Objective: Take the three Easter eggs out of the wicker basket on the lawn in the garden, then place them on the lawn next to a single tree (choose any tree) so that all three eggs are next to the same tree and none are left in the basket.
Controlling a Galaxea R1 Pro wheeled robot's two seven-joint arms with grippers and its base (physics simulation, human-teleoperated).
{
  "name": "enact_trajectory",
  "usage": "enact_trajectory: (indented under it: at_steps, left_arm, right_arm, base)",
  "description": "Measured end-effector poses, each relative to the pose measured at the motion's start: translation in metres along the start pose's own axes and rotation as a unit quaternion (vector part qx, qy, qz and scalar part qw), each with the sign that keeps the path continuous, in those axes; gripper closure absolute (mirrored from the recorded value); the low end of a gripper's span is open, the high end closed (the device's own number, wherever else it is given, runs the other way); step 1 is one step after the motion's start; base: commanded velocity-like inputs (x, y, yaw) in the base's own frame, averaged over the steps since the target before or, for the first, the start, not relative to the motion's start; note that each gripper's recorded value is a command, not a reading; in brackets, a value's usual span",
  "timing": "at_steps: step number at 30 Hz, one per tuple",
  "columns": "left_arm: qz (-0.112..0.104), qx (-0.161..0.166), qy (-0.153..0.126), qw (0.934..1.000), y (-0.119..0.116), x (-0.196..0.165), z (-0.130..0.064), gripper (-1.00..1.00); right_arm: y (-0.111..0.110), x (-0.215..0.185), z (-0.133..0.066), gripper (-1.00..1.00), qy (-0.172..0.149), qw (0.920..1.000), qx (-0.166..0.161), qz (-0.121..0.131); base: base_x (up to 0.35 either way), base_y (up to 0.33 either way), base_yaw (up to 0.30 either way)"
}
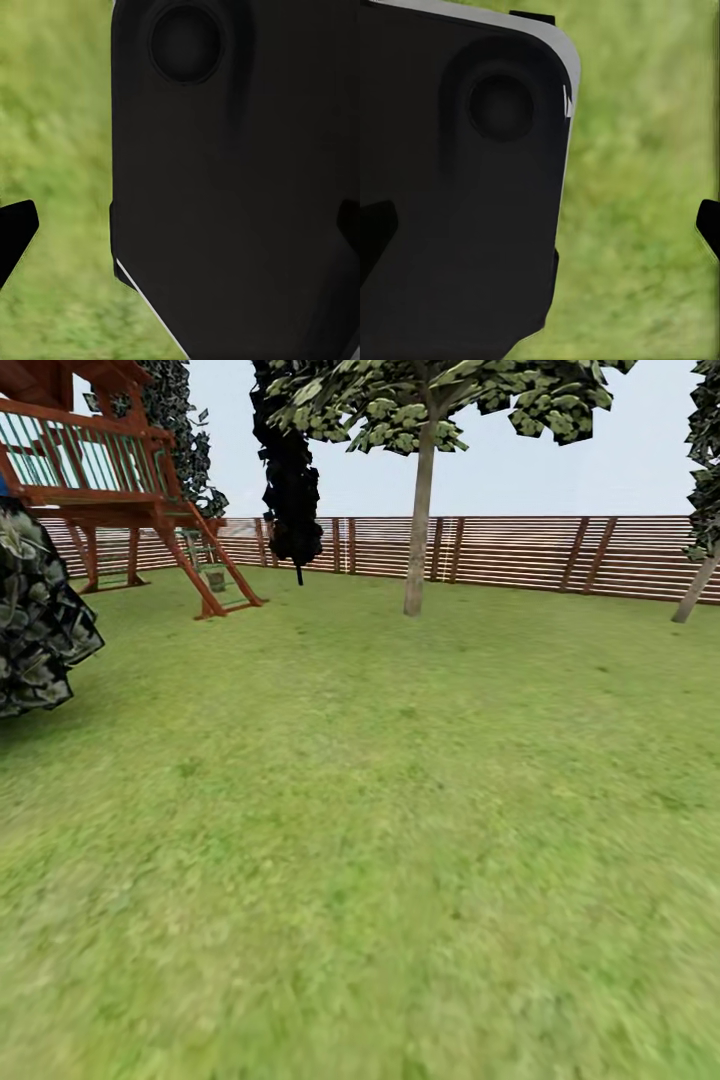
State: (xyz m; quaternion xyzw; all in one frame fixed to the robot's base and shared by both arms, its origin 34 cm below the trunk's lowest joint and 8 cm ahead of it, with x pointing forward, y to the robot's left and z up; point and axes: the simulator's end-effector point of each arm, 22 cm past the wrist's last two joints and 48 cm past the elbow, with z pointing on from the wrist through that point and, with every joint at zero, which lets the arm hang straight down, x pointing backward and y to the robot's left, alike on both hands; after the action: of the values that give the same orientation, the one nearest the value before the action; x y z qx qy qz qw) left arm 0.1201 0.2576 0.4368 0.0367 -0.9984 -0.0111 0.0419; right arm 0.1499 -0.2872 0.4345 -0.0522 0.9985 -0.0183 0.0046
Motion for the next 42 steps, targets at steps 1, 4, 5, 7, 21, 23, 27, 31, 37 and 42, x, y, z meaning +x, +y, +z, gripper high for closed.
enact_trajectory:
  at_steps: [1, 4, 5, 7, 21, 23, 27, 31, 37, 42]
  left_arm:
    - [0.000, 0.000, 0.000, 1.0000, 0.000, 0.000, 0.000, -1.00]
    - [0.000, 0.000, 0.000, 1.0000, 0.000, 0.000, 0.000, -1.00]
    - [0.000, 0.000, 0.000, 1.0000, 0.000, 0.000, 0.000, -1.00]
    - [0.000, 0.000, 0.000, 1.0000, 0.000, 0.000, 0.000, -1.00]
    - [-0.001, 0.000, 0.000, 1.0000, 0.000, 0.000, 0.000, -1.00]
    - [-0.001, 0.000, 0.000, 1.0000, 0.000, 0.000, 0.000, -1.00]
    - [-0.001, 0.000, 0.000, 1.0000, 0.000, 0.000, 0.000, -1.00]
    - [-0.001, 0.000, 0.000, 1.0000, 0.000, 0.000, 0.000, -1.00]
    - [-0.001, 0.000, 0.000, 1.0000, 0.000, 0.000, 0.000, -1.00]
    - [-0.001, 0.000, 0.000, 1.0000, 0.000, 0.000, 0.000, -1.00]
  right_arm:
    - [0.000, 0.000, 0.000, -1.00, 0.000, 1.0000, 0.000, 0.000]
    - [-0.003, 0.001, 0.000, -1.00, 0.001, 1.0000, 0.002, 0.000]
    - [-0.005, 0.001, 0.000, -1.00, 0.001, 1.0000, 0.003, -0.001]
    - [-0.012, 0.001, 0.000, -1.00, 0.001, 1.0000, 0.007, -0.003]
    - [-0.016, 0.002, 0.000, -1.00, 0.002, 0.9998, 0.009, -0.016]
    - [-0.016, 0.002, 0.000, -1.00, 0.001, 0.9998, 0.009, -0.016]
    - [-0.016, 0.002, 0.000, -1.00, 0.001, 0.9998, 0.009, -0.017]
    - [-0.016, 0.002, 0.000, -1.00, 0.001, 0.9998, 0.009, -0.017]
    - [-0.017, 0.002, 0.000, -1.00, 0.001, 0.9998, 0.009, -0.017]
    - [-0.017, 0.002, 0.000, -1.00, 0.001, 0.9998, 0.009, -0.017]
  base:
    - [0.329, 0.000, 0.000]
    - [0.329, 0.000, 0.000]
    - [0.329, 0.000, 0.000]
    - [0.329, 0.000, 0.000]
    - [0.329, 0.000, 0.000]
    - [0.329, 0.000, 0.000]
    - [0.329, 0.000, 0.000]
    - [0.329, 0.000, 0.000]
    - [0.329, 0.000, 0.000]
    - [0.329, 0.000, 0.000]
